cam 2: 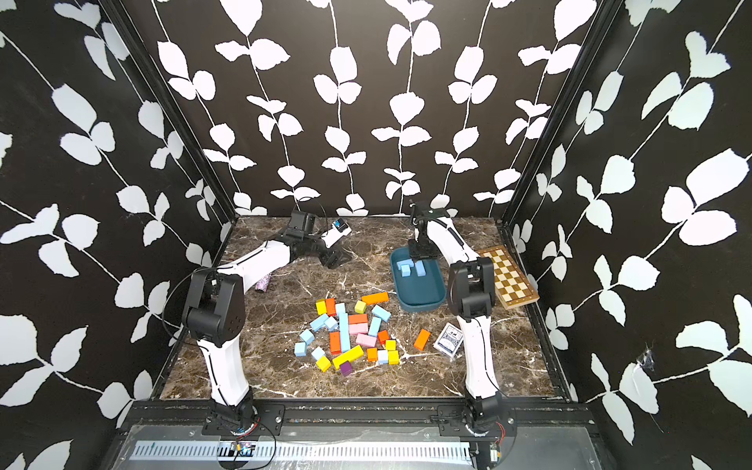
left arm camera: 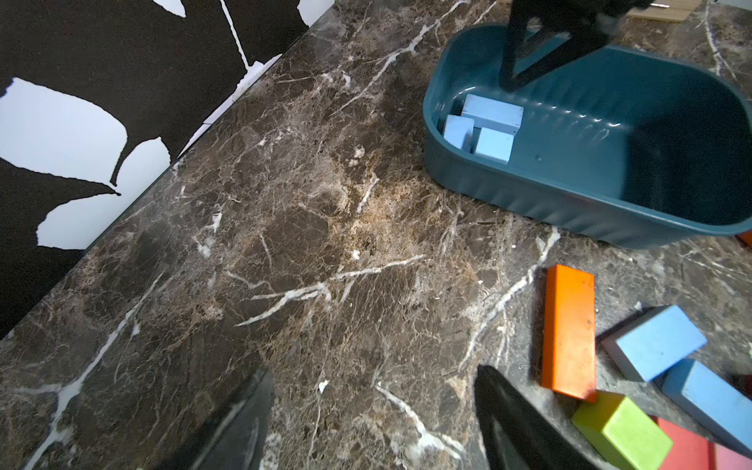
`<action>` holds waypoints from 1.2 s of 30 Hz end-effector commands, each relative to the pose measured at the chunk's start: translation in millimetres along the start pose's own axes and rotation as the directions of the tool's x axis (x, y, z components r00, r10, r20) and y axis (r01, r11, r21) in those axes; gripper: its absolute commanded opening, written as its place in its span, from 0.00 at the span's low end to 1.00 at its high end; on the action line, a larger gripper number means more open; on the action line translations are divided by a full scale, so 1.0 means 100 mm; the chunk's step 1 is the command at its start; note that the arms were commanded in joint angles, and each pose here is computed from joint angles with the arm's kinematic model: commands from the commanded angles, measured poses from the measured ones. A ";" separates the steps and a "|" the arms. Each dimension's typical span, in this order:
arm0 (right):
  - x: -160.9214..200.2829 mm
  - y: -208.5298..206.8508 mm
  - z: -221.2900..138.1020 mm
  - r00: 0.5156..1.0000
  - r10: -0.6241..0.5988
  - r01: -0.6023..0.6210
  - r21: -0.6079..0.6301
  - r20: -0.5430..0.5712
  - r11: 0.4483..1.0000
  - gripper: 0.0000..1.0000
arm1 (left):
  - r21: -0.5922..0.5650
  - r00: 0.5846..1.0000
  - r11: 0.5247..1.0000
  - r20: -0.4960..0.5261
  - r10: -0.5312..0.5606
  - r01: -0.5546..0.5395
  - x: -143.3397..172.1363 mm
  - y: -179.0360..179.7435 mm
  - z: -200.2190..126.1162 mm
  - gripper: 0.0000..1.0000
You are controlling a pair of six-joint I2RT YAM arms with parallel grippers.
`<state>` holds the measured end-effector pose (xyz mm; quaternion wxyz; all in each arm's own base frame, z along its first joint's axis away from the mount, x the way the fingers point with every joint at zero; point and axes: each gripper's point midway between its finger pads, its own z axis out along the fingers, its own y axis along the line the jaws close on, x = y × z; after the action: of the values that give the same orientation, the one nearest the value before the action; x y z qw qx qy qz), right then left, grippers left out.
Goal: Pick out the blue building blocks
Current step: Place the building block in the storage box, then pick up the building block from the center of the board.
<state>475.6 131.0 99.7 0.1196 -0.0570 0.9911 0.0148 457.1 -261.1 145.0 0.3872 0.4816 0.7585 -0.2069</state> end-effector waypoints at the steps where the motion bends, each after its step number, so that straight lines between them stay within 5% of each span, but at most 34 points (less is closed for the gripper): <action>1: 0.05 0.26 -0.47 0.994 0.002 0.000 -0.010 0.108 1.000 0.44 | 0.008 1.000 1.000 0.021 -0.006 0.006 -0.04 -0.07 -0.05 0.79; 7: 0.49 0.59 -0.72 0.986 0.035 -0.032 -0.023 0.162 0.999 0.44 | -0.008 0.995 0.996 0.027 -0.093 0.093 0.04 -0.14 -0.12 0.79; 19: 1.24 1.29 -0.71 0.986 0.039 -0.027 -0.078 0.160 0.997 0.44 | -0.019 0.998 0.999 -0.047 -0.050 0.049 0.32 -0.48 -0.49 0.80; 27: 1.61 1.48 -0.61 0.990 0.058 -0.046 -0.091 0.130 0.995 0.45 | -0.105 0.962 0.960 -0.059 -0.266 0.259 0.42 -0.44 -0.69 0.84; 36: 1.86 1.55 -0.44 0.999 0.004 -0.002 -0.041 0.051 0.999 0.48 | -0.177 0.952 0.938 -0.028 -0.306 0.297 0.48 -0.36 -0.89 0.86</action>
<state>272.8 268.9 111.1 0.1587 -0.0687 0.9831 0.0604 380.9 -200.9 145.9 0.3553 0.3552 0.8433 -0.1908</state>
